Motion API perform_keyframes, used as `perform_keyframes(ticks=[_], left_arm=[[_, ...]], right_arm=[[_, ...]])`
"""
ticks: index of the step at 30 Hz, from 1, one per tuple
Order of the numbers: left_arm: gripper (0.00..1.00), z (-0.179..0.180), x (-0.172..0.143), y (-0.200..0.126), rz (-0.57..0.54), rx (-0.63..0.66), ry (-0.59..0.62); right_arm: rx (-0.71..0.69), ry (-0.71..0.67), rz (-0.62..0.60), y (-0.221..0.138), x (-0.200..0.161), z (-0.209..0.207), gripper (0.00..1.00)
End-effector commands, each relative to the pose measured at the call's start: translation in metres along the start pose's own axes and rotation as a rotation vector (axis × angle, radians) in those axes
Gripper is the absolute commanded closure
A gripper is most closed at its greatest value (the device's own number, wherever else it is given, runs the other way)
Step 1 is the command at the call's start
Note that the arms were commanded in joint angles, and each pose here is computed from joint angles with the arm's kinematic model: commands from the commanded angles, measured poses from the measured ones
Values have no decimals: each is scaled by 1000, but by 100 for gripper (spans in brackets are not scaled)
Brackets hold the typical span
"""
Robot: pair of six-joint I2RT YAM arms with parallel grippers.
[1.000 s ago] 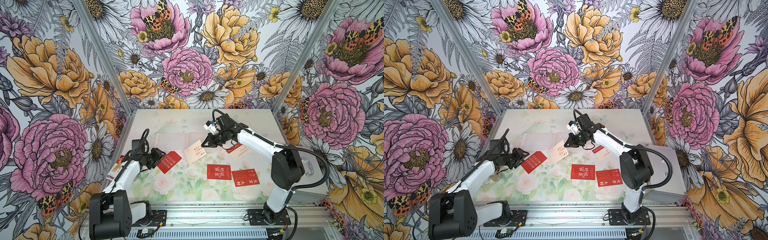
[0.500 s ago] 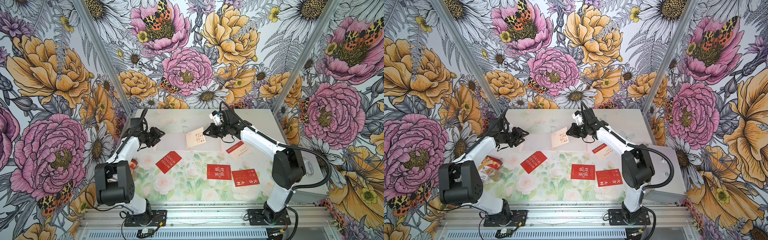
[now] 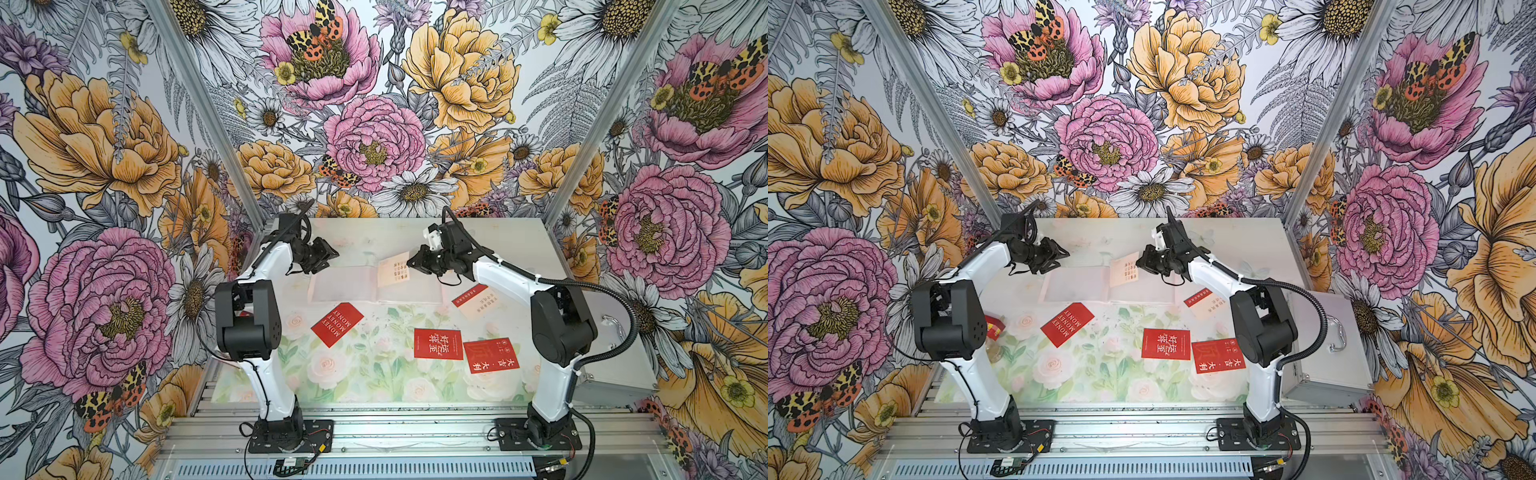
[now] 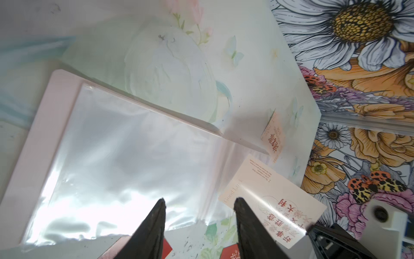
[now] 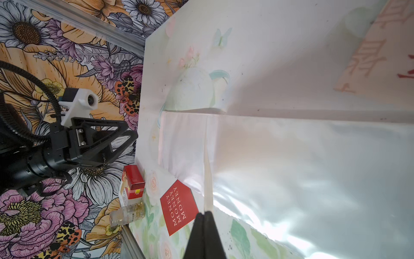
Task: Place the photos into the photo albums
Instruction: Insert the photo into the photo album.
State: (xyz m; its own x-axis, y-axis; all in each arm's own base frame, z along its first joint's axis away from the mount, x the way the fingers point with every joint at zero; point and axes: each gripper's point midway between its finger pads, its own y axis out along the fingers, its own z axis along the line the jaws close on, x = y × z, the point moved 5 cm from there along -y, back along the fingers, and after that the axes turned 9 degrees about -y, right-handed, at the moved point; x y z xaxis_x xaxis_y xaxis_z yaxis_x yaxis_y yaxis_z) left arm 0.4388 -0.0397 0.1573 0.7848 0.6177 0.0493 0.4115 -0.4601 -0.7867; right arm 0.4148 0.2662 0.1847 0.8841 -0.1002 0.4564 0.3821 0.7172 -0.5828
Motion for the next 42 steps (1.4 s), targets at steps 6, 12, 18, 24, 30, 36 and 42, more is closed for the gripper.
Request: perform_keyframes(ticks=[6, 12, 18, 24, 30, 36, 42], left_arm=[[48, 33, -7, 20, 40, 151, 73], [48, 38, -9, 23, 51, 158, 61], [48, 49, -6, 29, 76, 157, 22], [48, 53, -1, 33, 83, 156, 6], [48, 55, 1, 33, 87, 147, -9], [48, 56, 6, 33, 92, 128, -29], [48, 60, 9, 32, 95, 120, -52]], right_arm=[[-17, 35, -3, 10, -4, -12, 100], [-25, 56, 21, 19, -9, -19, 100], [-41, 74, 28, 24, -14, -21, 100], [-67, 84, 18, 29, -17, -19, 100], [-75, 94, 12, 36, -15, -15, 100], [-105, 111, 14, 43, -22, -16, 100], [-131, 107, -6, 34, -24, -17, 100]])
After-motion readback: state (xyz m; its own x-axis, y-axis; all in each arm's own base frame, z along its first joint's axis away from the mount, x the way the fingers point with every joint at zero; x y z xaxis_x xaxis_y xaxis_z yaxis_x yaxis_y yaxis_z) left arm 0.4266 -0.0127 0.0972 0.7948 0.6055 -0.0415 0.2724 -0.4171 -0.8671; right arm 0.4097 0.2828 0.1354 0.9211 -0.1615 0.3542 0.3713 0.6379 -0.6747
